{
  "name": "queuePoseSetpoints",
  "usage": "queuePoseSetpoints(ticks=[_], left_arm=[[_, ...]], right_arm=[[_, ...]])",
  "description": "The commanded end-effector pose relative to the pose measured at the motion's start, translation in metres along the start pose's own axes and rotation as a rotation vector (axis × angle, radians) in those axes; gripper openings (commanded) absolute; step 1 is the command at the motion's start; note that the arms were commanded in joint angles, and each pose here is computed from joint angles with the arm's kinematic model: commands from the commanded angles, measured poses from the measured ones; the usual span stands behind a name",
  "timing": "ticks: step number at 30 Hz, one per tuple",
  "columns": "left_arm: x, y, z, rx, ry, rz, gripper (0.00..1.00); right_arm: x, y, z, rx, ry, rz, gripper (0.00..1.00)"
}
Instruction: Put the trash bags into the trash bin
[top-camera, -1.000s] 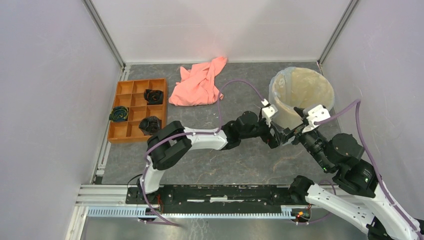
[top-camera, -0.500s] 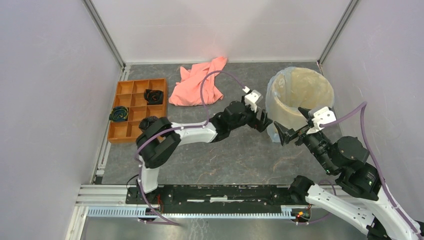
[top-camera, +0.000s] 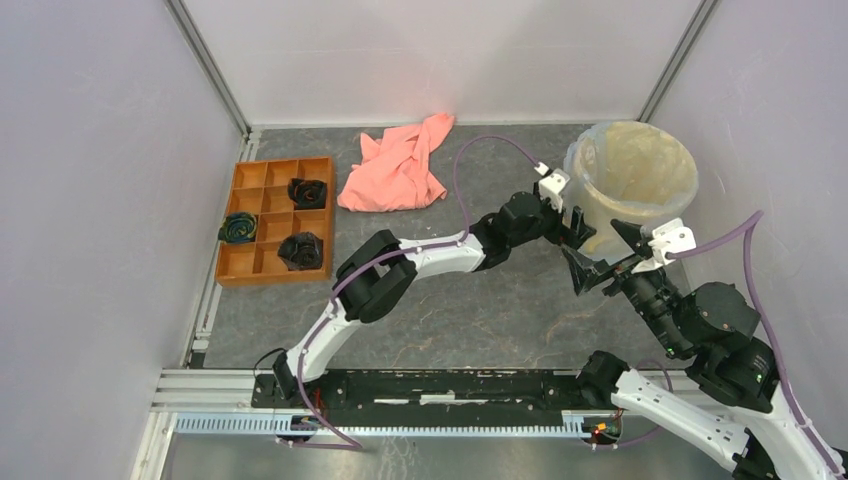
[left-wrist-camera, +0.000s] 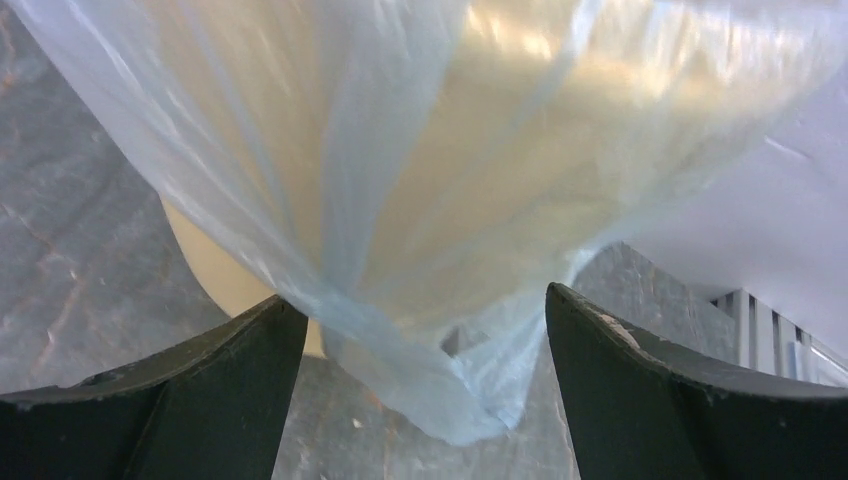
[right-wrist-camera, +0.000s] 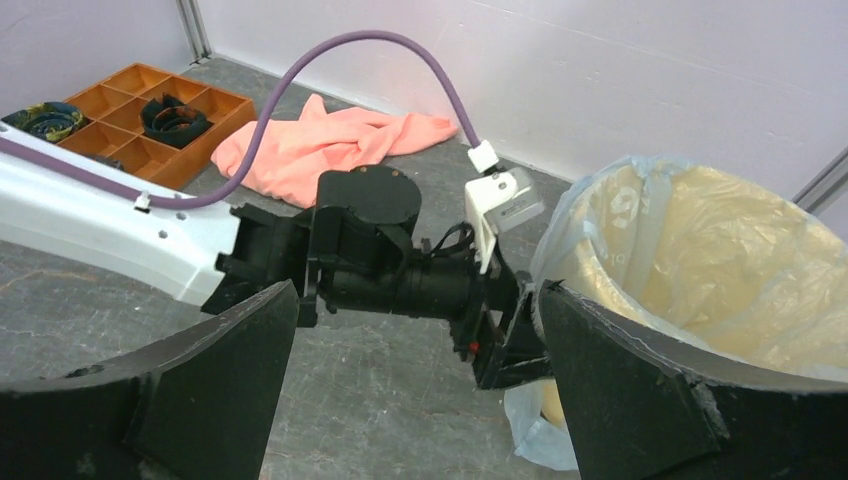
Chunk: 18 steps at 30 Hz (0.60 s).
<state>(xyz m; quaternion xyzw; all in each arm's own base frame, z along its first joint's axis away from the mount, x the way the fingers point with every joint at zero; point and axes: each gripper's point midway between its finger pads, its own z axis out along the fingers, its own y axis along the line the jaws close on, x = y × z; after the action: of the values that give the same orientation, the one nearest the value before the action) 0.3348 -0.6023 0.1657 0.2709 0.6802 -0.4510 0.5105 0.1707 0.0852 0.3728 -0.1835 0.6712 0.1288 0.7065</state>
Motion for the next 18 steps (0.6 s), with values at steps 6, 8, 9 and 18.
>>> queuePoseSetpoints(ticks=[6, 8, 9, 18], left_arm=[[-0.043, 0.002, -0.137, -0.2, 0.054, -0.065, 0.99], [-0.051, 0.0, -0.182, -0.253, 0.116, -0.103, 1.0], [-0.056, -0.001, -0.204, -0.281, 0.14, -0.118, 1.0], [-0.194, -0.026, -0.403, -0.442, -0.092, -0.16, 1.0]], right_arm=[[-0.025, -0.017, -0.006, 0.073, -0.021, 0.019, 0.98], [-0.029, -0.022, -0.004, 0.098, -0.017, 0.001, 0.98], [-0.032, -0.024, -0.004, 0.113, -0.018, -0.005, 0.98], [-0.059, -0.038, 0.003, 0.199, -0.027, -0.005, 0.98]])
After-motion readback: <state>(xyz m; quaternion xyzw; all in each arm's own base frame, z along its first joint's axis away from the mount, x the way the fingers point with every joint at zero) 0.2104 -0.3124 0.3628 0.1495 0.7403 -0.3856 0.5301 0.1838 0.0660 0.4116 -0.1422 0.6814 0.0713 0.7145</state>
